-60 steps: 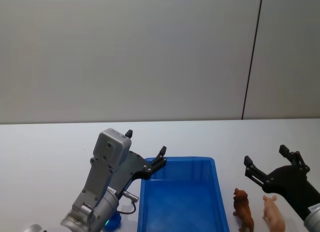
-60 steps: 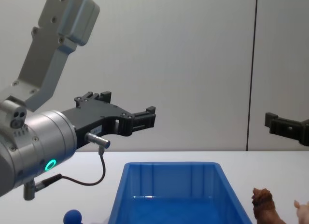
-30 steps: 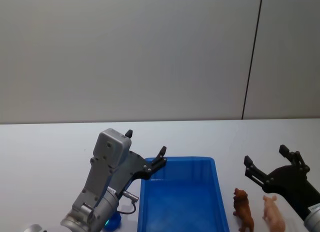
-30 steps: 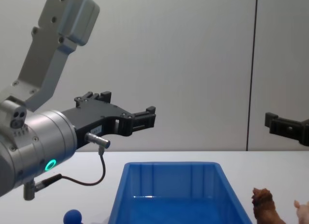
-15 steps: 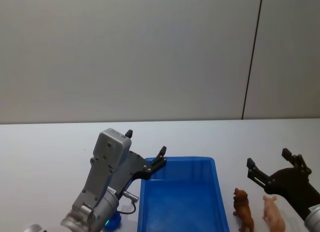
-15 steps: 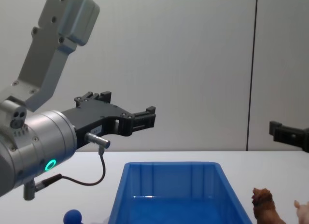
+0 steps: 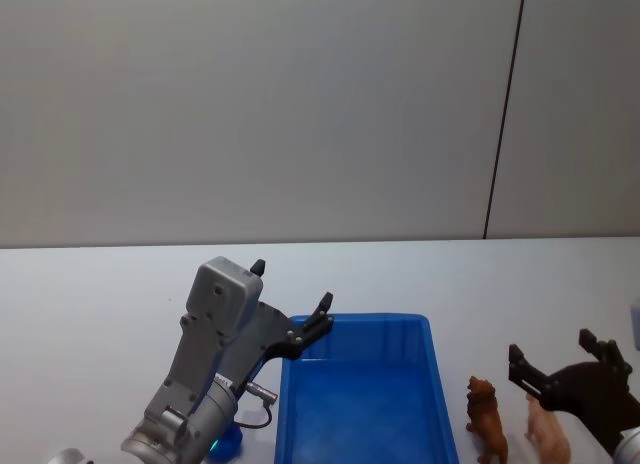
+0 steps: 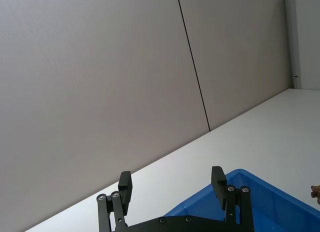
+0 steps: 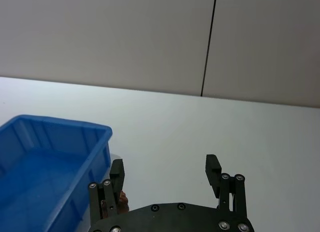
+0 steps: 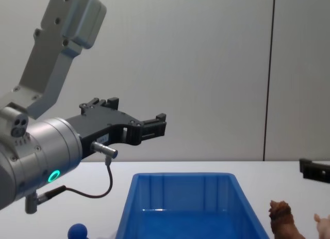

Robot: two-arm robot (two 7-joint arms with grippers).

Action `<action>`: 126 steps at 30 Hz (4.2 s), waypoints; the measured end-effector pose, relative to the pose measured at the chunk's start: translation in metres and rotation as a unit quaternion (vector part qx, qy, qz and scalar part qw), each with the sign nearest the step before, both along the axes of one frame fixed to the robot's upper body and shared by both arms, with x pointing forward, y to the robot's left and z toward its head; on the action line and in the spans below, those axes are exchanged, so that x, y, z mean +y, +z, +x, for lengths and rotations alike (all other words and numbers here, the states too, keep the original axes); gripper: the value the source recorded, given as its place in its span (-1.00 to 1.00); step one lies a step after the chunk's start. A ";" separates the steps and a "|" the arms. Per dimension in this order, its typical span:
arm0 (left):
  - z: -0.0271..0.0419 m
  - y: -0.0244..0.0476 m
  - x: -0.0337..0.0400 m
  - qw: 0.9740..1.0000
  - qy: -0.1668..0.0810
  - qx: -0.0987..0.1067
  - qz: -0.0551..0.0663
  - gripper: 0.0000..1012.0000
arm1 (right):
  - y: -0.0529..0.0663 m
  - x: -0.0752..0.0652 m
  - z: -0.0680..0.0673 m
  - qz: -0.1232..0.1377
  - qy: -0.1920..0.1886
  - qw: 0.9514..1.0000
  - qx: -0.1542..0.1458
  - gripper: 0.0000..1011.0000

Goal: Pick up the two dolls from the table and place them into the box.

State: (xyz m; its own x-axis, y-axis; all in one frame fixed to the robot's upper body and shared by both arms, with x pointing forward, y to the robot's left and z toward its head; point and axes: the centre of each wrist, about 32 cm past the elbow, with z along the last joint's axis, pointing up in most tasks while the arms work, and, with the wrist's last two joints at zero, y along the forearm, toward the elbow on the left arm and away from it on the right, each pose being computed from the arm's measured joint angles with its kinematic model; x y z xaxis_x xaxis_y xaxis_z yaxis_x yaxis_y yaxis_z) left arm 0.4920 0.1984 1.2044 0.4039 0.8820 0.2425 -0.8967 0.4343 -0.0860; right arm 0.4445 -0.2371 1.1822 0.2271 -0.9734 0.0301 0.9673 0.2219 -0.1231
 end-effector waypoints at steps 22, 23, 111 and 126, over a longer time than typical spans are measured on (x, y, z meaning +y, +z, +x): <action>0.0000 0.0000 0.0000 1.000 0.000 0.000 0.000 0.98 | -0.008 -0.001 -0.013 -0.027 -0.023 0.997 0.073 0.98; 0.0000 0.0000 0.0000 1.000 0.000 0.000 0.000 0.98 | -0.009 0.000 -0.014 -0.029 -0.023 0.996 0.077 0.98; 0.0000 0.0000 0.0000 1.000 0.000 0.000 0.000 0.98 | 0.014 0.053 0.039 0.032 0.224 0.974 0.023 0.47; 0.0000 0.0000 0.0000 1.000 0.000 0.000 0.000 0.98 | 0.014 0.048 0.036 0.022 0.185 0.982 0.016 0.98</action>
